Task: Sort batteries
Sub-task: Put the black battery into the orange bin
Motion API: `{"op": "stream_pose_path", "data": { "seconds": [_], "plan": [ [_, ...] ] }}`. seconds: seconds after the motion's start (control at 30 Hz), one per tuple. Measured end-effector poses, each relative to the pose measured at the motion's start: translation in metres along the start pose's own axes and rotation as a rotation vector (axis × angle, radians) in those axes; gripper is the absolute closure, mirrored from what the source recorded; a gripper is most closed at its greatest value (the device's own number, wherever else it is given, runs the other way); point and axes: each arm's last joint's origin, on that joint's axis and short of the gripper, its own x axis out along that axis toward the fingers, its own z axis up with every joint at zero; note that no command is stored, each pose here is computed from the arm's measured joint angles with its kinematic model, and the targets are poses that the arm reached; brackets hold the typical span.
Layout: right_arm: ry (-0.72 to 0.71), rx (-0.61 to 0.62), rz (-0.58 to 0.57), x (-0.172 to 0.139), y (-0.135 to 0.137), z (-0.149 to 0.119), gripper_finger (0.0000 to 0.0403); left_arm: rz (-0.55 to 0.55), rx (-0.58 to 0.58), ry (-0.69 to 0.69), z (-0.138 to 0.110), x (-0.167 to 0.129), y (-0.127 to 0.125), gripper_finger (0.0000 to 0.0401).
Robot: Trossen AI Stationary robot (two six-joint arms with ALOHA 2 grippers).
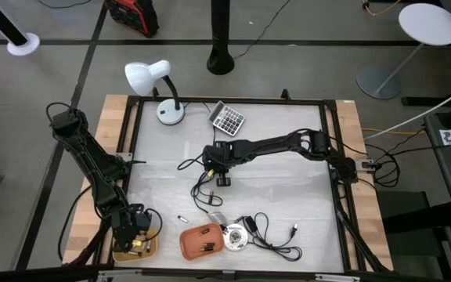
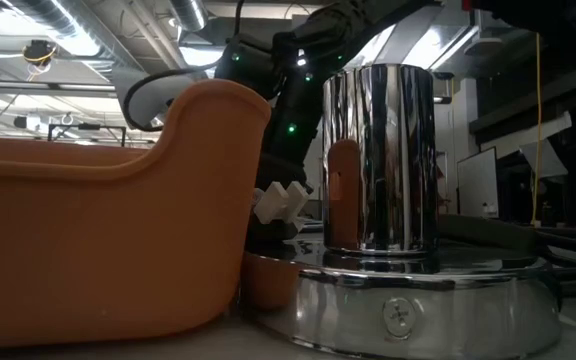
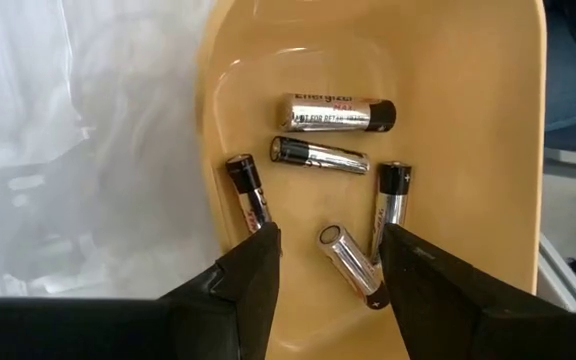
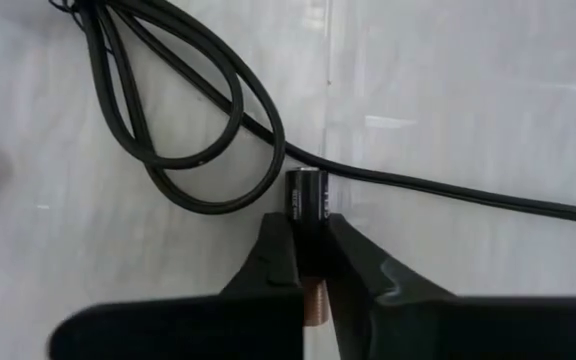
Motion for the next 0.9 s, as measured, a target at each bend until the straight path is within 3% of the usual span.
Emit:
{"op": "stream_pose_path", "data": {
  "seconds": [0.17, 0.43, 0.6, 0.9],
  "plan": [
    [-0.002, 0.022, 0.024, 0.001, 0.000, 0.000, 0.0366, 0.000, 0.031, 0.000, 0.000, 0.000, 0.000, 0.0237],
    [0.013, 0.023, 0.053, -0.012, 0.000, 0.004, 0.0375, 0.000, 0.033, -0.001, 0.000, 0.000, 0.000, 0.0237],
    [-0.016, 0.015, 0.057, -0.033, 0.001, 0.021, 0.0375, 0.000, 0.033, -0.001, 0.000, 0.000, 0.000, 0.0237],
    [-0.097, -0.027, 0.151, -0.075, 0.036, 0.053, 0.0375, 0.006, 0.027, -0.014, 0.003, 0.000, 0.002, 0.0237]
  ]
}}
